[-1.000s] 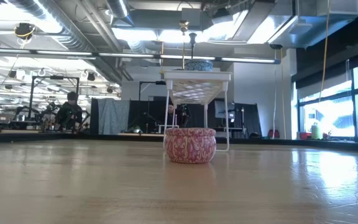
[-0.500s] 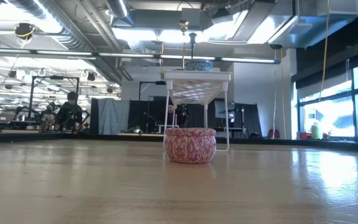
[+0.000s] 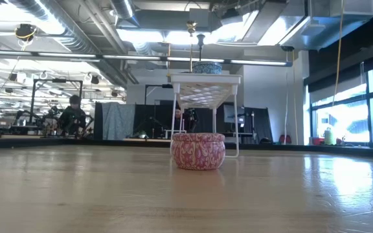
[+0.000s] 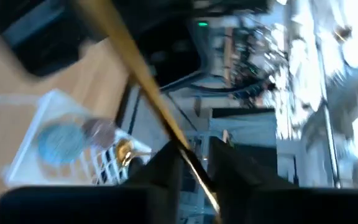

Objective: Pick & Place candle stick holders
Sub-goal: Put the gold candle holder on the shelf

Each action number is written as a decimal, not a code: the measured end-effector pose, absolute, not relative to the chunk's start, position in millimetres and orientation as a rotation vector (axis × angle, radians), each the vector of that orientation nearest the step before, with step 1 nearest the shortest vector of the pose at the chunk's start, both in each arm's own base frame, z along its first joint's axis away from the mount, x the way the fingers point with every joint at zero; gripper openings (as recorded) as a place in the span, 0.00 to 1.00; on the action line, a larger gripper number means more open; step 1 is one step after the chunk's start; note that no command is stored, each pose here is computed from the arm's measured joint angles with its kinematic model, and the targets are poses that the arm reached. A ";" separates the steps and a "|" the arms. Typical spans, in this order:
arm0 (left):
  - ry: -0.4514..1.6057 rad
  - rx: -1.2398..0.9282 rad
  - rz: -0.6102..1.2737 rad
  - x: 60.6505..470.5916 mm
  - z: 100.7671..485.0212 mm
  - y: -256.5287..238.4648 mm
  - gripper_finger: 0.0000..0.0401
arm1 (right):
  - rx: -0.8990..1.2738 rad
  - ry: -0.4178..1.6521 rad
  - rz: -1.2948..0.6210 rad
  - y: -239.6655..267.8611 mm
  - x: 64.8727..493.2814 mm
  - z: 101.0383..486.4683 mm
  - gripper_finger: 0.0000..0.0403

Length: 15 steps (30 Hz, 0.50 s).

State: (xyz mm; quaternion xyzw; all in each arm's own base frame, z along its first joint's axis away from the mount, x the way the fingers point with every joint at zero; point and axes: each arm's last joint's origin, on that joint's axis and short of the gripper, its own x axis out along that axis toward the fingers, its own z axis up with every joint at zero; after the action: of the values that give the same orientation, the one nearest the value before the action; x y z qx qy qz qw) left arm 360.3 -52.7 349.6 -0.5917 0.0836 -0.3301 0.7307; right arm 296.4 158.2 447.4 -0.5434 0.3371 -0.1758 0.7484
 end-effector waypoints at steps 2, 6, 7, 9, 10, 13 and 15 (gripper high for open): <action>0.157 -1.276 -0.719 360.3 350.4 -52.7 0.03 | -1.141 0.681 -0.446 161.3 298.8 452.6 0.30; 0.083 -1.234 -0.702 359.4 354.2 -50.9 0.03 | -1.103 0.615 -0.539 165.0 301.4 461.0 0.48; 0.053 -1.223 -0.693 359.2 355.4 -50.3 0.03 | -1.085 0.601 -0.567 165.3 301.8 462.8 0.52; -0.009 -1.196 -0.658 359.5 356.8 -48.7 0.03 | -1.028 0.569 -0.643 164.9 302.2 465.6 0.58; -0.036 -1.181 -0.635 359.7 357.2 -47.9 0.03 | -0.995 0.551 -0.681 164.7 302.2 466.8 0.61; -0.113 -1.138 -0.586 359.9 359.1 -46.0 0.03 | -0.901 0.499 -0.768 164.5 302.2 469.9 0.66; -0.167 -1.118 -0.560 359.5 360.9 -44.7 0.03 | -0.830 0.460 -0.808 164.8 302.4 472.1 0.68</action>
State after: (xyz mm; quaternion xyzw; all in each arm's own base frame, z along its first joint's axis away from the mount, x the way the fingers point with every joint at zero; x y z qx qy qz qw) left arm 359.5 -44.7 360.9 -0.5228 -0.0778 -0.2616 0.8076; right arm 302.4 164.8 472.1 -0.3888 0.2152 -0.3785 0.8120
